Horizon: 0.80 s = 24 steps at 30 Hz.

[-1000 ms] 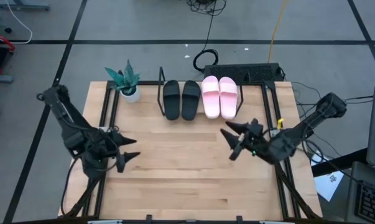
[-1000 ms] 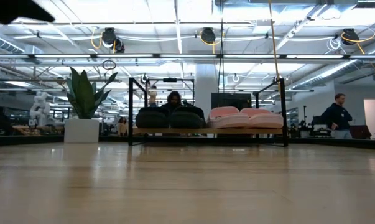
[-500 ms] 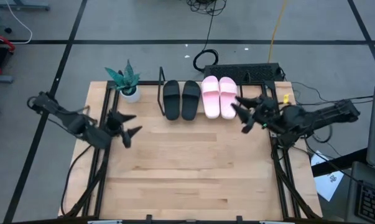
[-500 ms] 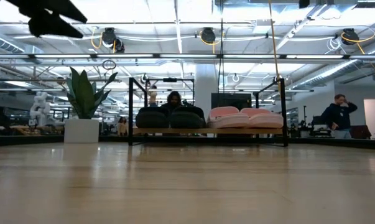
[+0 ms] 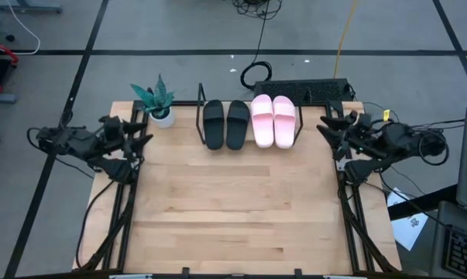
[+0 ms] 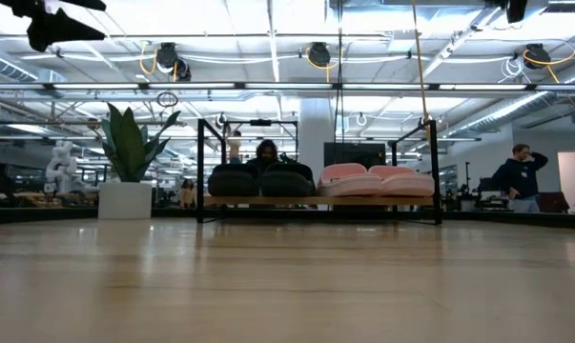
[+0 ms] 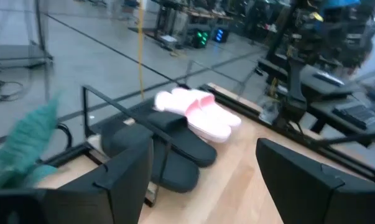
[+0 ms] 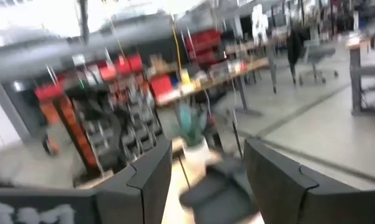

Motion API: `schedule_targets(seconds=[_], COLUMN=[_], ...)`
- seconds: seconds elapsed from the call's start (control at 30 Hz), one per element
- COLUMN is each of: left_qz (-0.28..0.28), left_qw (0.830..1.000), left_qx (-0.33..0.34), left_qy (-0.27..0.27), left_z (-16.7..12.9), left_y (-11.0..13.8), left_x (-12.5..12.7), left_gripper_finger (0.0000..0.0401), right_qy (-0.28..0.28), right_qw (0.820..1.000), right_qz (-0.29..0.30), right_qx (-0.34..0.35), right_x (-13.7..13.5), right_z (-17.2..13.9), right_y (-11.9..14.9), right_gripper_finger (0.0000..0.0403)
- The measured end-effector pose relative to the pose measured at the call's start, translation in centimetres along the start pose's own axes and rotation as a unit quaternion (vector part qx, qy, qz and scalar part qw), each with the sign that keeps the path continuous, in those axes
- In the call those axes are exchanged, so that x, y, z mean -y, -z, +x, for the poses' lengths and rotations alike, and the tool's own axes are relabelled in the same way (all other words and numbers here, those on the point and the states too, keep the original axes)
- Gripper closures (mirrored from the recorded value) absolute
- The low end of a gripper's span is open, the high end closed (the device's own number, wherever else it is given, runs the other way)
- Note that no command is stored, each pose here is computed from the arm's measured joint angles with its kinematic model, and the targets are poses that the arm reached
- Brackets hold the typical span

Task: Pick and place slides into the shelf
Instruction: Return to Home Position

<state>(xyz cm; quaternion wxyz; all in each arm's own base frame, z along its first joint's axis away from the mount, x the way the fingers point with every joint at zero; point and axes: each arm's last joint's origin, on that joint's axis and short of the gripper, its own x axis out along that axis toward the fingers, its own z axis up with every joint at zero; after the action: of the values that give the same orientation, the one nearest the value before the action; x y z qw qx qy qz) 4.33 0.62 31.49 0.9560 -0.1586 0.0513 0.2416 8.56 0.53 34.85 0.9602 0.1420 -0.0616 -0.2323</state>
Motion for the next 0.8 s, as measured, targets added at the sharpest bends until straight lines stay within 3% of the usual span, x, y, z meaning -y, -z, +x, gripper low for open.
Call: schedule_targets(seconds=[0.3,0.5,0.6,0.8], left_qz=[0.044,0.046,0.037,0.015], left_qw=[0.997,0.997,0.998,0.997], left_qx=[-0.056,-0.025,-0.035,-0.071], left_qy=[-0.022,-0.055,-0.043,0.012], left_z=[2.7,4.1,4.4,4.6], left_y=[2.7,3.5,3.4,3.5], left_x=[1.7,1.6,1.3,1.4], left_gripper_finger=[0.0112,0.0112,0.0112,0.0112], right_qy=[0.036,0.104,0.14,0.067], right_qw=[0.986,0.981,0.979,0.984], right_qz=[-0.049,-0.09,-0.079,-0.04], right_qx=[-0.156,-0.14,-0.122,-0.161], right_x=[1.3,2.1,2.4,2.0], right_z=[-0.3,-0.2,-0.1,-0.2], right_y=[3.6,3.5,3.3,3.6], right_gripper_finger=[0.0213,0.0213,0.0213,0.0213])
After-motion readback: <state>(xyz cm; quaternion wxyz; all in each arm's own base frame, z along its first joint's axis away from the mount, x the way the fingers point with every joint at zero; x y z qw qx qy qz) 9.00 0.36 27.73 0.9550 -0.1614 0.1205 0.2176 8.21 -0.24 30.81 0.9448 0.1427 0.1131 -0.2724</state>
